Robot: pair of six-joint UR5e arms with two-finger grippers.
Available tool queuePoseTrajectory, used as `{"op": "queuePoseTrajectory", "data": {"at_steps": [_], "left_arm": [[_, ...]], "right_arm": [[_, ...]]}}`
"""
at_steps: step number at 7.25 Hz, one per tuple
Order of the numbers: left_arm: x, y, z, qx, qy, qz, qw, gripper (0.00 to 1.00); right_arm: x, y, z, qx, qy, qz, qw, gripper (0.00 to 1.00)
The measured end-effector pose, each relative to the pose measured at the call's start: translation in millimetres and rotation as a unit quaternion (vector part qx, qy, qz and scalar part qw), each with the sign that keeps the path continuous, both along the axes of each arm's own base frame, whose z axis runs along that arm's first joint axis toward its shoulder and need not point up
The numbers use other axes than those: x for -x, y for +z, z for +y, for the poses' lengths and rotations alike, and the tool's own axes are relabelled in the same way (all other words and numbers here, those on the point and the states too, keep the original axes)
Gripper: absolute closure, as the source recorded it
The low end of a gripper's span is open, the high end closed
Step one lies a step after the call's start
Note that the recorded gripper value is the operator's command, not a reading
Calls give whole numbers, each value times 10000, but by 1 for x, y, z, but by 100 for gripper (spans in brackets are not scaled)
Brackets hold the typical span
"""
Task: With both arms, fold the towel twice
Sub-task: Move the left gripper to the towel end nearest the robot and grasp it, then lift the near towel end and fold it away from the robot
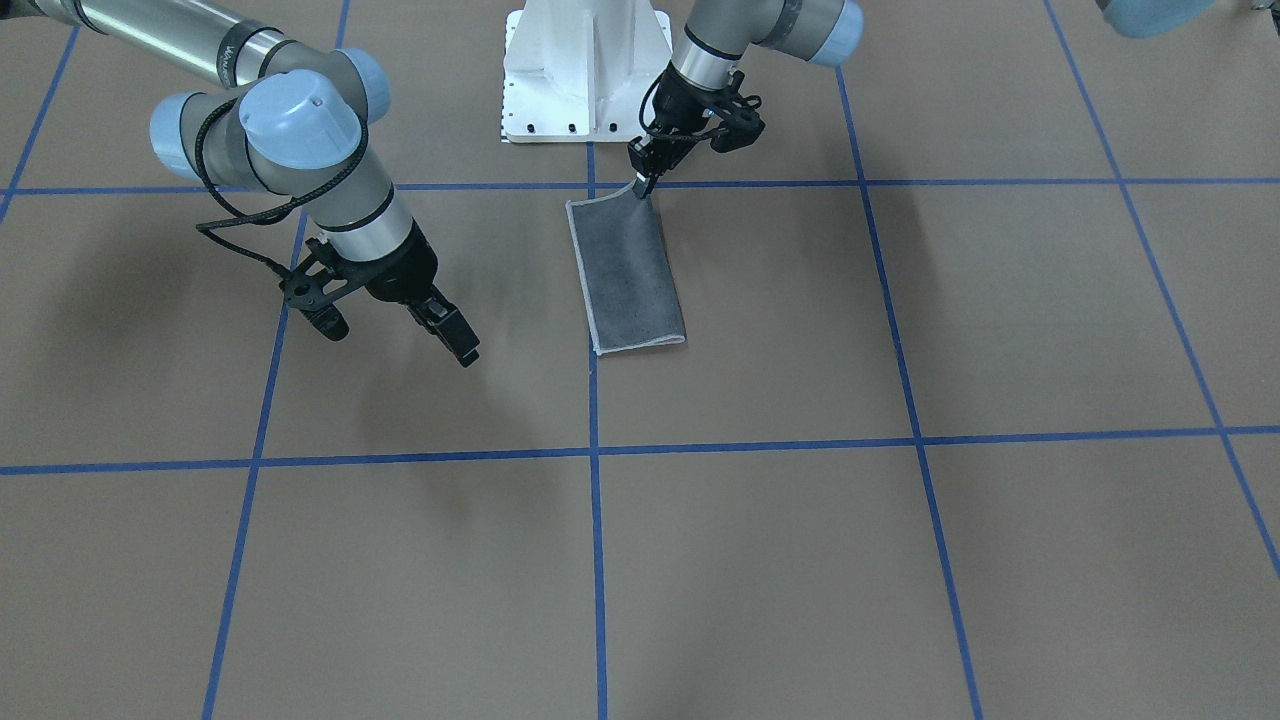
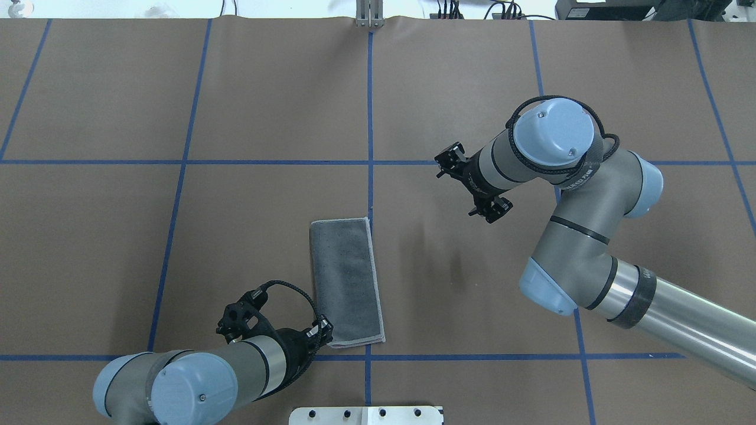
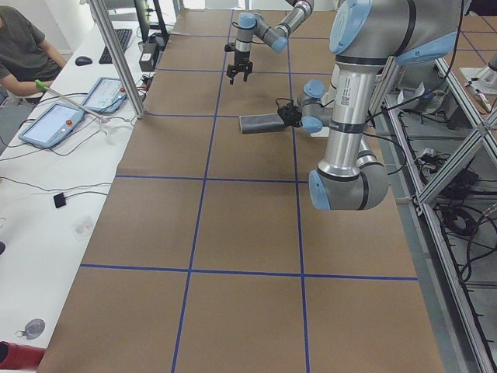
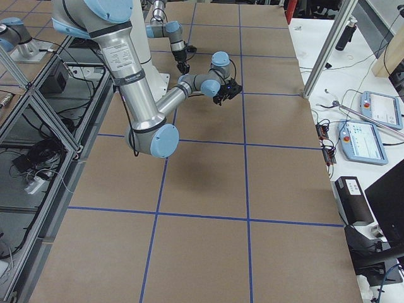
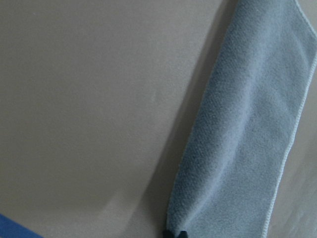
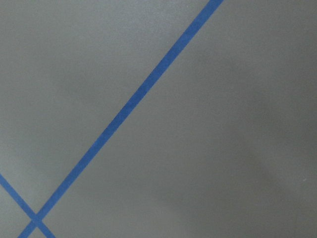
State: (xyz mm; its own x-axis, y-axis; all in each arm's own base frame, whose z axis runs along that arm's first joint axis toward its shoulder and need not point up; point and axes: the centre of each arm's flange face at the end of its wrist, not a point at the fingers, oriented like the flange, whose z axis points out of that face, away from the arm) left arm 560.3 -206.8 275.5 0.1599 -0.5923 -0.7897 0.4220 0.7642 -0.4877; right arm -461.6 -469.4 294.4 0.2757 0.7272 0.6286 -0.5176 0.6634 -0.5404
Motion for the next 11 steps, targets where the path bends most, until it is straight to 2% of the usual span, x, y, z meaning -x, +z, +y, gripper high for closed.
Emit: {"op": "queuePoseTrajectory", "data": {"at_steps": [5, 11], "left_arm": [[9, -4, -6, -30, 40, 18, 10000, 100], [-2, -32, -85, -46, -569, 71, 9983, 100]], "right_arm": [[-2, -1, -1, -9, 13, -12, 10000, 0], [-1, 1, -1, 4, 7, 5, 10000, 0]]}}
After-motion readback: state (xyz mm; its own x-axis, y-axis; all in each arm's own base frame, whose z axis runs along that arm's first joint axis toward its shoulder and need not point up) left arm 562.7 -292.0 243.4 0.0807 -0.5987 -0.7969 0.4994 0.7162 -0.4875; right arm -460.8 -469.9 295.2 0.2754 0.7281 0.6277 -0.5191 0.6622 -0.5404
